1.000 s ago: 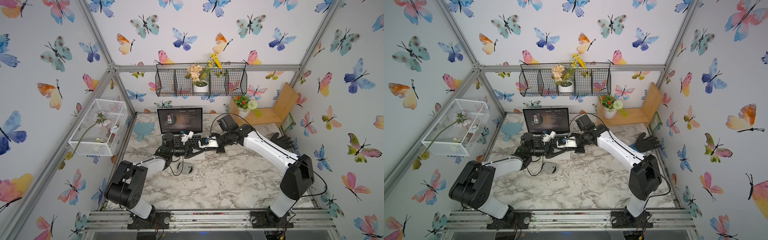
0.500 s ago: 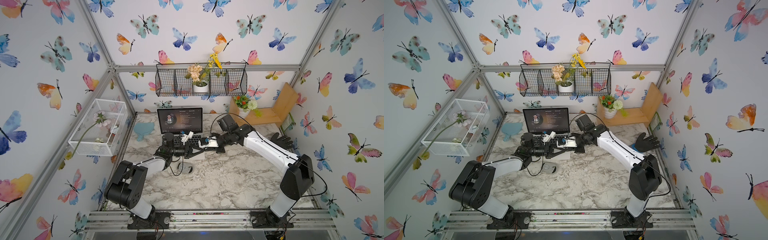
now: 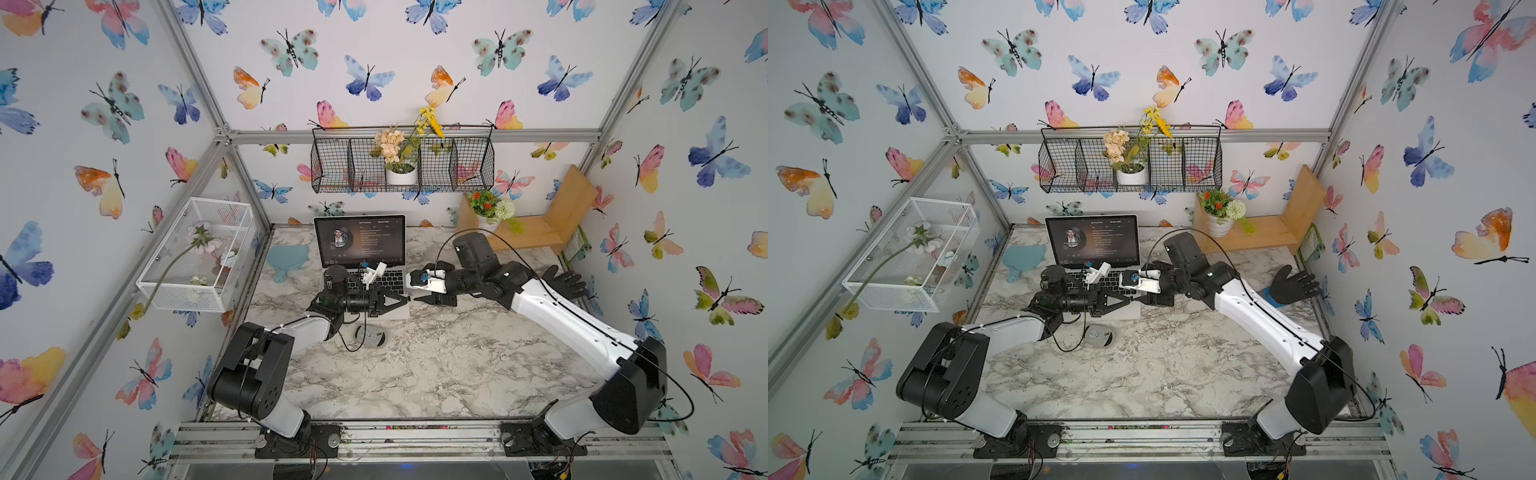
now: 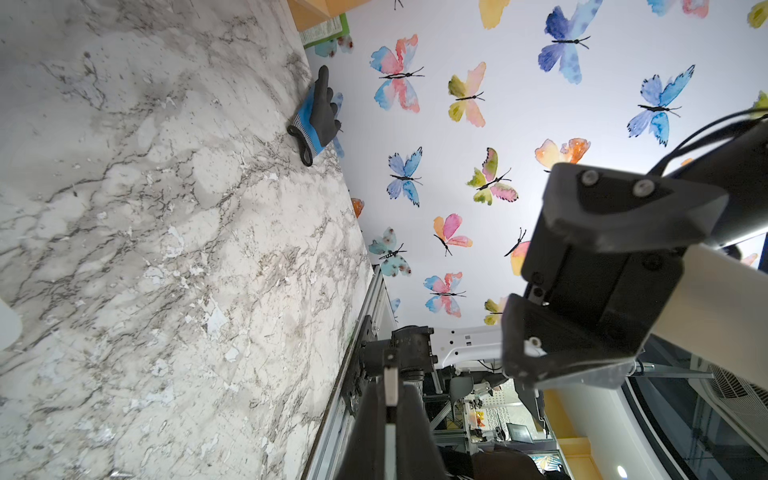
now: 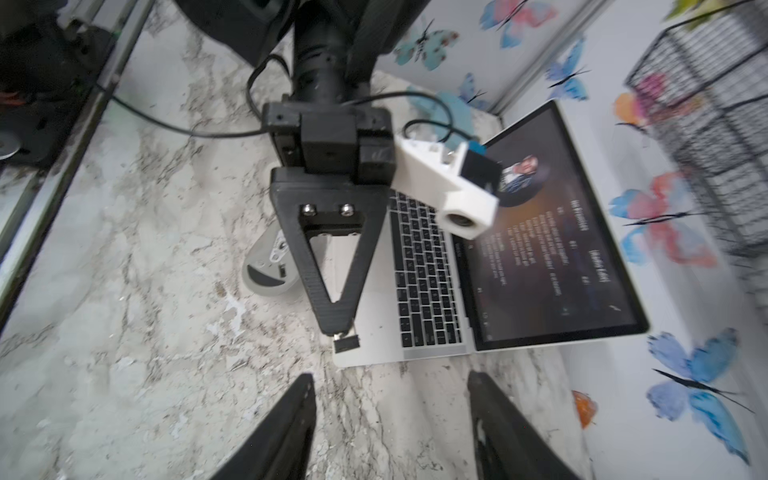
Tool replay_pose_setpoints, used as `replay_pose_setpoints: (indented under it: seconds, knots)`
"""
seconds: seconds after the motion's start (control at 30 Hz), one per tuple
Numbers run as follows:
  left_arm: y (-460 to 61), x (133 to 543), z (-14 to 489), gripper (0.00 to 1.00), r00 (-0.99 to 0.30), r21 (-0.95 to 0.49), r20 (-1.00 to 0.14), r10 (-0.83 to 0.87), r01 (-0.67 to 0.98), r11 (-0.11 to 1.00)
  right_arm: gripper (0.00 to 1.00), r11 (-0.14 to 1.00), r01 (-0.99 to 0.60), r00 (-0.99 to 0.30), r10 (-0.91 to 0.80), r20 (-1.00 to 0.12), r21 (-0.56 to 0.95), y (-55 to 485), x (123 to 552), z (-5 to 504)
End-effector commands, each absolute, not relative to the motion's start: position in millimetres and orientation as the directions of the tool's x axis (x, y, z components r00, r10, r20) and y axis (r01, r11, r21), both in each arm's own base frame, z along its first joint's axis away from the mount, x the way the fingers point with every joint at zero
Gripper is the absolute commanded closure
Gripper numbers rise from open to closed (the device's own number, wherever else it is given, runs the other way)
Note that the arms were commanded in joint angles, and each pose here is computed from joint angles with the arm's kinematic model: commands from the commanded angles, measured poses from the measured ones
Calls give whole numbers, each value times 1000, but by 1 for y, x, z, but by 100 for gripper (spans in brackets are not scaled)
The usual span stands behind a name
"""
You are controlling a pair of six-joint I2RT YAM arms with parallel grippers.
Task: Remove the wireless mouse receiver from the laptop
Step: Pick up the USB plug at the center of the board.
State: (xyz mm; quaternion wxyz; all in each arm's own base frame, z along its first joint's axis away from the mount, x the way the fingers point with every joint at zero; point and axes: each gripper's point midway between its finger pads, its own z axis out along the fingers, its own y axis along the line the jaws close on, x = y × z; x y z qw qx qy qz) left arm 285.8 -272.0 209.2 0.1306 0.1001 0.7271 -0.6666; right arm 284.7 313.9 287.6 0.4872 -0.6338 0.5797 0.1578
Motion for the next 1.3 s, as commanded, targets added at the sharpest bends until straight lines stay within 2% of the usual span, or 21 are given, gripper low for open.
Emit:
replay_pose_setpoints:
  seconds: [0.0,0.07,0.13,0.17,0.23,0.33,0.4,0.57,0.97,1.1,1.2,1.27]
  knots:
    - [-267,285,239,100,-897,-897,-441,-18,440,52,31,647,-738,21,-263,-965,-192,280,342,368]
    - [-266,284,247,100,-873,-873,-486,-21,485,45,36,675,-737,-179,-155,-972,29,270,358,362]
    - [-267,282,257,100,-843,-843,-538,-17,537,32,34,601,-757,-391,-101,-915,257,285,357,336]
    - [-267,281,262,100,-829,-829,-559,-16,559,26,34,542,-769,-463,-104,-880,340,295,349,325]
    - [-266,277,273,100,-795,-795,-607,-13,606,12,39,344,-788,-577,-121,-808,511,318,320,313]
    - [-265,272,284,100,-753,-753,-658,-13,658,0,53,106,-752,-659,-112,-744,651,329,287,307]
    - [-264,267,291,100,-724,-724,-689,-13,689,-13,54,59,-749,-662,-95,-743,660,329,276,301]
    - [-262,257,304,100,-672,-670,-741,-18,741,-44,54,40,-774,-628,-171,-759,632,343,253,286]
    - [-259,245,318,100,-631,-629,-776,-18,775,-67,61,-35,-807,-579,-143,-802,589,342,244,315]
    - [-259,242,321,100,-623,-620,-782,-23,781,-68,58,40,-816,-578,-93,-811,577,328,256,327]
    - [-259,242,324,100,-617,-614,-787,-27,786,-69,52,9,-805,-592,-89,-801,593,326,255,334]
    - [-259,241,326,100,-612,-609,-791,-25,790,-73,51,-39,-801,-592,-100,-800,598,327,248,339]
